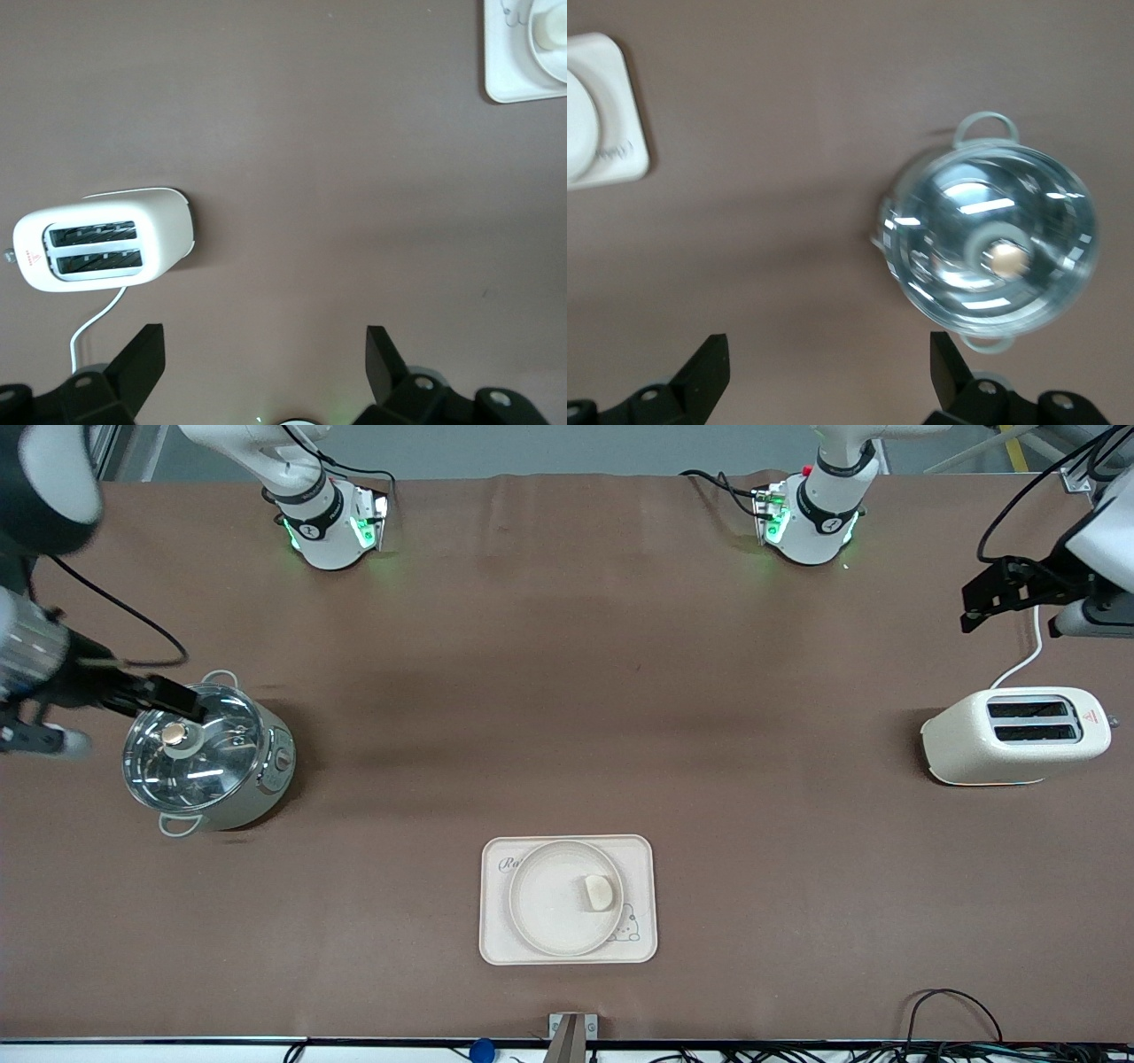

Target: Place bun in plate and plate on tray

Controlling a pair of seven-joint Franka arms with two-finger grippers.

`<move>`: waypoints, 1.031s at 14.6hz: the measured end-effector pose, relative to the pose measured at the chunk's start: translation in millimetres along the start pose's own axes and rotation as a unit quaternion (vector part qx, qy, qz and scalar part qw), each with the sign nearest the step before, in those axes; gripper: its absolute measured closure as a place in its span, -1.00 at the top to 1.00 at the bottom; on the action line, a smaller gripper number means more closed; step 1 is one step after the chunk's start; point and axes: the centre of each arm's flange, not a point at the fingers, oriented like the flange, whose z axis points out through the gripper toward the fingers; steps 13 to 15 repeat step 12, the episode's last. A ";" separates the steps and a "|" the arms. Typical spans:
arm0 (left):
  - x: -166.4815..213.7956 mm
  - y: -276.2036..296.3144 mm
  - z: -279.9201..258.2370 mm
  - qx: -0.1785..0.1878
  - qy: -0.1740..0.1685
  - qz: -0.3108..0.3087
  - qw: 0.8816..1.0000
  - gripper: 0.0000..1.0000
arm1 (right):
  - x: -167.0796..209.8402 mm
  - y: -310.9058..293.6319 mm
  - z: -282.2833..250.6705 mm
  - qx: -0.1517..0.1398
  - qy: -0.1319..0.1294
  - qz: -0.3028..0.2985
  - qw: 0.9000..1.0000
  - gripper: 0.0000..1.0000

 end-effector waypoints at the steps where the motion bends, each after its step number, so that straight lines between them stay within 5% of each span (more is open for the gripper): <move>1: 0.0 8.3 1.7 0.000 -0.002 0.002 1.000 1.00 | -11.3 19.3 -11.4 -0.004 -0.003 -0.004 1.000 1.00; 6: -2.0 14.0 0.9 0.001 0.002 -0.002 1.000 1.00 | -59.4 49.0 -54.4 -0.022 0.012 -0.012 1.000 1.00; 15: -1.7 11.4 -0.2 0.001 0.004 -0.004 1.000 1.00 | -58.4 41.5 -48.7 -0.025 0.010 -0.019 0.999 1.00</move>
